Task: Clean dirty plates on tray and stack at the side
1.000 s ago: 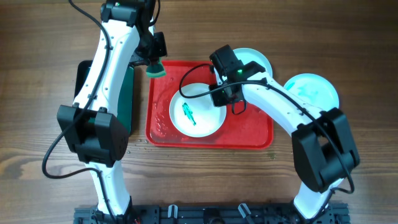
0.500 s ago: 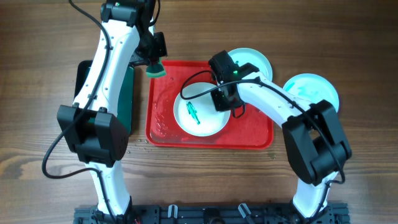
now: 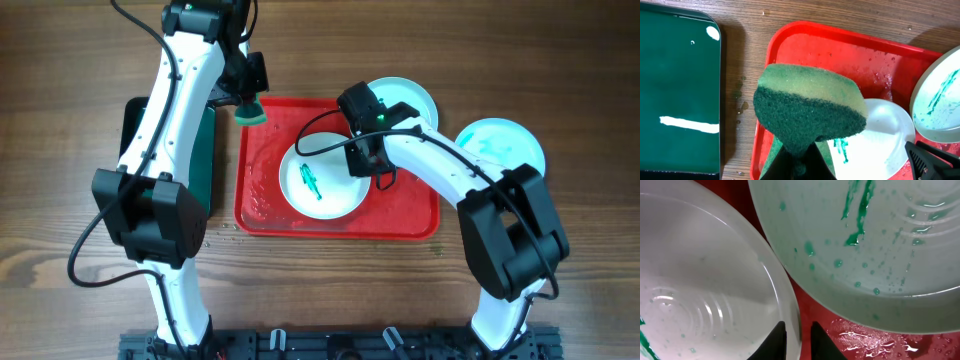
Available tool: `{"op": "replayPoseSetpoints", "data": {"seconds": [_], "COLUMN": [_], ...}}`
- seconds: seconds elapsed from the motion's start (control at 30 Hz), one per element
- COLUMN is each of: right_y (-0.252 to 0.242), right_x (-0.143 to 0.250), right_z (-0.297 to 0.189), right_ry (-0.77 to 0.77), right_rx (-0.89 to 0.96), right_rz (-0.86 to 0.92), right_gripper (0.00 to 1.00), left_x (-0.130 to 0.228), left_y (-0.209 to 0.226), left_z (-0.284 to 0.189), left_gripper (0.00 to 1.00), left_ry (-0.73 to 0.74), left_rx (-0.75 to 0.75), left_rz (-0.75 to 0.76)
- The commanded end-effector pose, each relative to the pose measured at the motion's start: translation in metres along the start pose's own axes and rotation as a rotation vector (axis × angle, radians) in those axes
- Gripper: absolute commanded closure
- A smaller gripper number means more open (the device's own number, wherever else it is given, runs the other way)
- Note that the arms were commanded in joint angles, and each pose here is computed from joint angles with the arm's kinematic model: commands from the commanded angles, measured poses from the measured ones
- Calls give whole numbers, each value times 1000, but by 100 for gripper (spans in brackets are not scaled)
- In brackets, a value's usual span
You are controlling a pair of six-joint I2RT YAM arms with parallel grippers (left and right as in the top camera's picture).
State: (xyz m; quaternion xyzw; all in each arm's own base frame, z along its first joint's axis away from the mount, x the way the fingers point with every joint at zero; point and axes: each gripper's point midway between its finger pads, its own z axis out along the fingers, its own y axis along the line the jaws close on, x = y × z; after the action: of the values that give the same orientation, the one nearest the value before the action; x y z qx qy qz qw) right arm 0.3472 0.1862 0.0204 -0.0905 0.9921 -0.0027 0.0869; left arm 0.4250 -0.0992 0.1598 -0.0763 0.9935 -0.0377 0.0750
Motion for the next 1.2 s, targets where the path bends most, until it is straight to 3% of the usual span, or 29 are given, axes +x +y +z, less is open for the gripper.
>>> {"op": "replayPoseSetpoints", "data": {"seconds": [0.0,0.07,0.17,0.3,0.37,0.5,0.53,0.6,0.7,0.8,1.03,1.1,1.17], "right_y": [0,0,4,40,54,68,70,72,72,74,78,75,74], "right_x": [6,8,8,9,14,17,14,2,-11,-15,6,5,4], "right_z": [11,15,15,11,9,10,10,9,9,8,23,24,24], "right_ry": [31,45,45,85,117,77,59,-4,-72,-89,-29,-29,-24], "right_rx": [-5,-3,-22,-223,-234,-175,-181,-194,-188,-198,-250,-250,-255], "right_rz": [27,22,4,122,312,357,336,200,88,89,124,151,179], "right_gripper": [82,82,96,96,96,96,92,70,68,78,80,93,96], "left_x": [-1,-1,-1,-1,-1,-1,-1,-1,-1,-1,-1,0,2], "left_y": [-3,-3,-3,-3,-3,-3,-3,-3,-3,-3,-3,-2,-1], "left_z": [-8,-8,-8,-8,-8,-8,-8,-8,-8,-8,-8,-8,-7], "left_gripper": [96,96,96,96,96,96,96,96,96,96,96,96,96], "left_ry": [-18,-18,-20,-19,-18,-19,-19,-19,-19,-19,-18,-14,-4], "left_rx": [13,13,13,13,13,13,13,13,13,13,13,12,8], "left_rz": [-9,-9,-9,-9,-9,-9,-9,-9,-9,-9,-10,-10,-10]}}
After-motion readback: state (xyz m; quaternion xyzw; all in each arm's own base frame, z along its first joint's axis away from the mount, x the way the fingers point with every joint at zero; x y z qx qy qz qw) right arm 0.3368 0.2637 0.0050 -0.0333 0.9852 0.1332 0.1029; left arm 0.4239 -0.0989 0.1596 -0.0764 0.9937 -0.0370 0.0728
